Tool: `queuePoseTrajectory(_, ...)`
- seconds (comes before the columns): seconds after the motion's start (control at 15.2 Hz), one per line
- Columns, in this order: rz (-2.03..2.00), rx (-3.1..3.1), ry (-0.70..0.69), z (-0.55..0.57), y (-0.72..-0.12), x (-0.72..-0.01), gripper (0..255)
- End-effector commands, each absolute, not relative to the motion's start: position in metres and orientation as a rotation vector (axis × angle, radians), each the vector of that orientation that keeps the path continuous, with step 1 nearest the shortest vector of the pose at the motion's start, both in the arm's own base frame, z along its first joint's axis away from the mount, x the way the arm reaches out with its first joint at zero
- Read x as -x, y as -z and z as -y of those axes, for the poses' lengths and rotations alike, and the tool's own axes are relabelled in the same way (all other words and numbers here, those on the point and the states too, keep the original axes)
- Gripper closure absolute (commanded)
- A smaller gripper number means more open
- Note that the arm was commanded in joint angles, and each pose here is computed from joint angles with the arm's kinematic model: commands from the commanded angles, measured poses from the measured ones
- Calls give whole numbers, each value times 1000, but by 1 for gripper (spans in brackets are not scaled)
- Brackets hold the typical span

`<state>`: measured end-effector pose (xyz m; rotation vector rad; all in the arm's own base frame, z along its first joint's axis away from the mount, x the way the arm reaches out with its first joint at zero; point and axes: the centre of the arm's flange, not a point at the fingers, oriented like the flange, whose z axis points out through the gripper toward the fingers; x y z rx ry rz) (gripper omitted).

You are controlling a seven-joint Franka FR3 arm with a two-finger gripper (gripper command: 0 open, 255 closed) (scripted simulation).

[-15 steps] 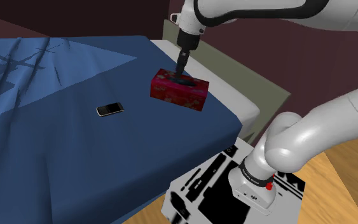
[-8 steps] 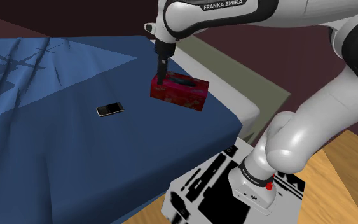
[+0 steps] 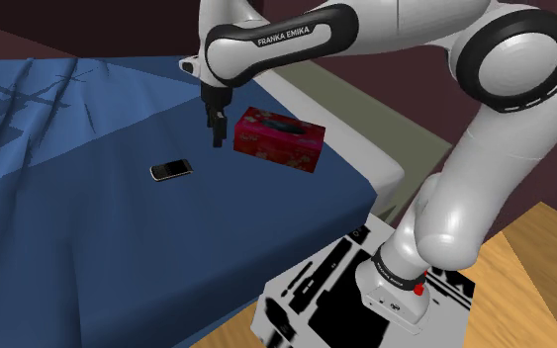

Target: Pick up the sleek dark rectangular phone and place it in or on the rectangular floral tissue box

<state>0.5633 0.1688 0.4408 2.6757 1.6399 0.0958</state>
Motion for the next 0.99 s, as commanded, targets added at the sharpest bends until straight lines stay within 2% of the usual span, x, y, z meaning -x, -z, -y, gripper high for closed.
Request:
queuePoseTrajectory(0.0,-1736,-2609,-96,-186,-427,-577,0)
queuePoseTrajectory(0.53,-2078,-2322,-91,-268,-371,-616,0)
queuePoseTrajectory(0.92,-2081,-2319,-91,-269,-344,-618,0)
